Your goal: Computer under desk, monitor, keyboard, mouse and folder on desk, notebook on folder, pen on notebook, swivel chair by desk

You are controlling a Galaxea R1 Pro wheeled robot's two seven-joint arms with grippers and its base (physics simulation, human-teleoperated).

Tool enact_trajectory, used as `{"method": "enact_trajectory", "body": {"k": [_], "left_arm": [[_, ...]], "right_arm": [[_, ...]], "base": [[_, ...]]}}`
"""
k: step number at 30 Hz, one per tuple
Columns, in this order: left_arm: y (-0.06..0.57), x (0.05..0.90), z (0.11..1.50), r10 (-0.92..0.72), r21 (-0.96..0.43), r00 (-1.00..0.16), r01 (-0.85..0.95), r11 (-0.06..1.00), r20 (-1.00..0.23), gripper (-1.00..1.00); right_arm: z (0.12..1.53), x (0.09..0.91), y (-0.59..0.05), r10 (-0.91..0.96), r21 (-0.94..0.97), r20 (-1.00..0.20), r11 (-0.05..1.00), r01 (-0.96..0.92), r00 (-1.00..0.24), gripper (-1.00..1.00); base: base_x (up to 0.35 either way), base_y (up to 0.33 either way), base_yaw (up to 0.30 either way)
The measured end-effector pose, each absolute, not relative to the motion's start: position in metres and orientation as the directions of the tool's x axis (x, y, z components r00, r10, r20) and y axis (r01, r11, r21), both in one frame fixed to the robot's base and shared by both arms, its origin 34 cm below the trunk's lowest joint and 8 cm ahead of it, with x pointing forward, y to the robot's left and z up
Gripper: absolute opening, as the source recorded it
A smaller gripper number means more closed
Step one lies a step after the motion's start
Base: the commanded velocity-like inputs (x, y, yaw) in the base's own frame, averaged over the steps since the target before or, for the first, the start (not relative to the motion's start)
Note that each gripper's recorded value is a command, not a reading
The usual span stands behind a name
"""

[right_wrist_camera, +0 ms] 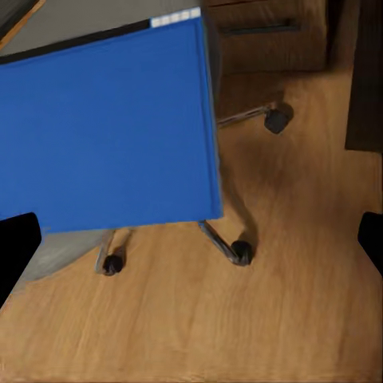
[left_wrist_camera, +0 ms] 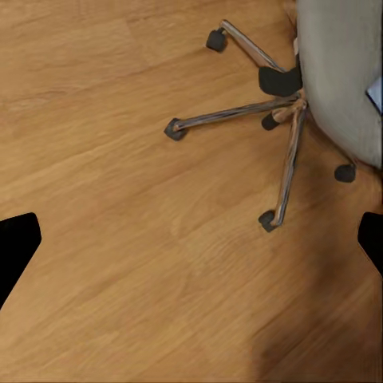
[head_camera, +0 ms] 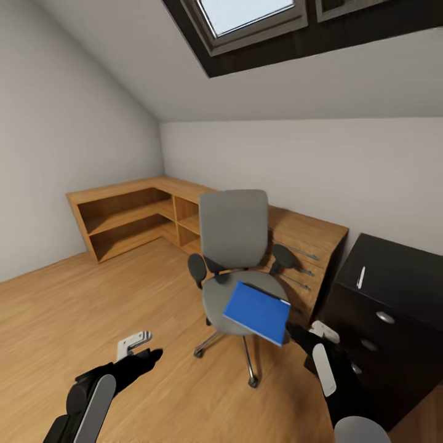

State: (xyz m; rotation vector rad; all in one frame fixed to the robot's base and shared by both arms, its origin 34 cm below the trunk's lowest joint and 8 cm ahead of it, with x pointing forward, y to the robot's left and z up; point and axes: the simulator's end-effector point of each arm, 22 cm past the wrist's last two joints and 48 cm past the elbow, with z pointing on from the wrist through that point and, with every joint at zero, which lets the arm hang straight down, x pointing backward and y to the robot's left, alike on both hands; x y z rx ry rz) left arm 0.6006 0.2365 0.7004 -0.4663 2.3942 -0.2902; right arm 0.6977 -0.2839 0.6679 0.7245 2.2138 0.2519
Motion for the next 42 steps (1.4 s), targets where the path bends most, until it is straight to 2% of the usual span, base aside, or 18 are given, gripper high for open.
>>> {"method": "enact_trajectory", "body": {"k": [6,11,42], "left_arm": [[0.244,0.613,0.715,-0.432,-0.344,-0.641,-0.265,0.901,-0.635,1.0],[0.241,0.621,0.735,-0.431,-0.361,-0.597,-0.241,0.901,-0.677,1.0],[0.243,0.613,0.675,-0.433,-0.36,-0.596,-0.246,0.9,-0.676,1.0]], "right_arm": [[0.671,0.7,-0.27,0.582,0.455,-0.605,0.813,0.365,-0.542,1.0],[0.663,0.697,-0.256,0.588,0.513,-0.583,0.802,0.307,-0.561,1.0],[0.587,0.681,-0.254,0.606,0.52,-0.553,0.788,0.331,-0.572,1.0]], "base": [[-0.181,0.078,-0.23],[-0.01,0.004,-0.02],[0.0,0.0,0.0]]}}
